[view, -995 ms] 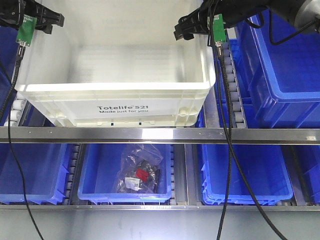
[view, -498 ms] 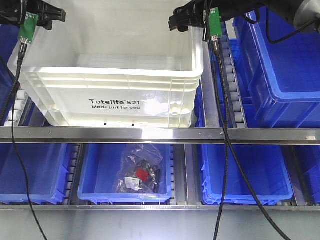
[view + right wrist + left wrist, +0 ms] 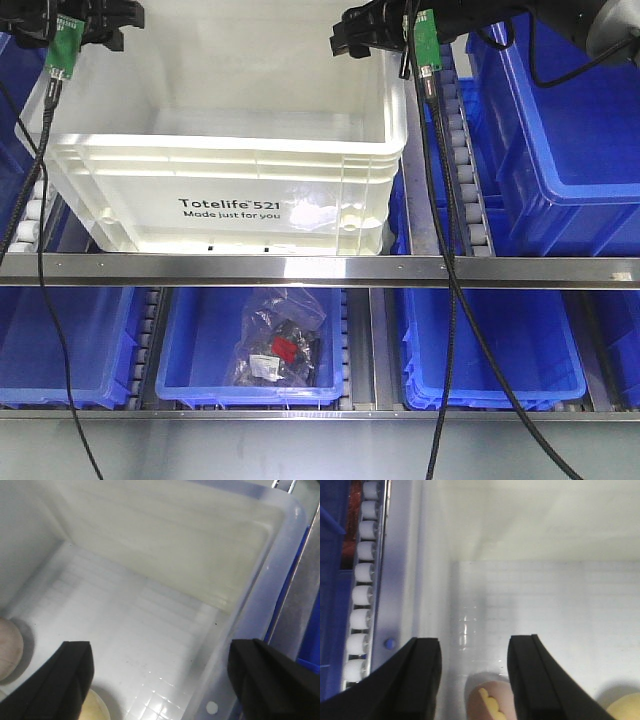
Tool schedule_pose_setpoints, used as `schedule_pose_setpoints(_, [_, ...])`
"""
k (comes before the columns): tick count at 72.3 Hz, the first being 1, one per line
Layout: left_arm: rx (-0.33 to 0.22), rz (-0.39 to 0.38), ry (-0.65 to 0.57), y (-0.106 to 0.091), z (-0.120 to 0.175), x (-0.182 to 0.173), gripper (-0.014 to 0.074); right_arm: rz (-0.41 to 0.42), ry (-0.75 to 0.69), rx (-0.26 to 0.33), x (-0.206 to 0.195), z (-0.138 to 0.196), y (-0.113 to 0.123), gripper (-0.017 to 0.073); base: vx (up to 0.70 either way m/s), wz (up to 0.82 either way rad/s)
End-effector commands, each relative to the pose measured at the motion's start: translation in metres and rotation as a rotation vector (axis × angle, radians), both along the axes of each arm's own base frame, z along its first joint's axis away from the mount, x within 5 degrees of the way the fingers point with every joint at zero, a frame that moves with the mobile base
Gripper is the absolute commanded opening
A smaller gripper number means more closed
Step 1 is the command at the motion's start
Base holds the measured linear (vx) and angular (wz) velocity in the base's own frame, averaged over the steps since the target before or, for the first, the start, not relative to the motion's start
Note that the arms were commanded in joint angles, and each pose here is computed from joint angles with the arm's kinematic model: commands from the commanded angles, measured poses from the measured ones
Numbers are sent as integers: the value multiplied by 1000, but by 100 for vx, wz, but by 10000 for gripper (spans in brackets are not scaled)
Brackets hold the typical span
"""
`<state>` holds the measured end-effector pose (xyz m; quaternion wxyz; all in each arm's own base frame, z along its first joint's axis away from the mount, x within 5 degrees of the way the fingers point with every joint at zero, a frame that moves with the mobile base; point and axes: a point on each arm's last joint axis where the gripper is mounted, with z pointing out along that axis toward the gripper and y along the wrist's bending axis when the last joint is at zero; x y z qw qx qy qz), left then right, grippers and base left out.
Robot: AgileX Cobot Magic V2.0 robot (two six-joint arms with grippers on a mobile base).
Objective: Place moving items into box and shelve
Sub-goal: 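Slide the tote farther along the rollers with both grippers, then open both grippers and pull them back from the tote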
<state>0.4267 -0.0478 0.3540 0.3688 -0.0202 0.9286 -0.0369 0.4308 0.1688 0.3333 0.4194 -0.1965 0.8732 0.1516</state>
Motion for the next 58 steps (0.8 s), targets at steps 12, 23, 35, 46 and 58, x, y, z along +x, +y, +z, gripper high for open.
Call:
schedule_pose_setpoints(12, [-5, -98, -126, -7, 36, -12, 417, 13, -104, 31, -14, 42, -4, 592, 0, 0])
schedule_pose_setpoints(23, [-13, -119, -88, -8, 34, -14, 376, 25, -90, 23, -21, 48, -6, 592, 0, 0])
schedule_pose_setpoints(35, [12, -134, -41, -7, 32, -19, 318, 10, -65, 2, -31, 50, -11, 592, 0, 0])
schedule_pose_setpoints(46, [10, -131, -85, -5, 40, -35, 274, -50, -67, -4, -45, 34, -21, 592, 0, 0])
schedule_pose_setpoints(58, [5, -123, -177, -1, 49, -67, 244, -79, -147, 28, -71, 40, -32, 592, 0, 0])
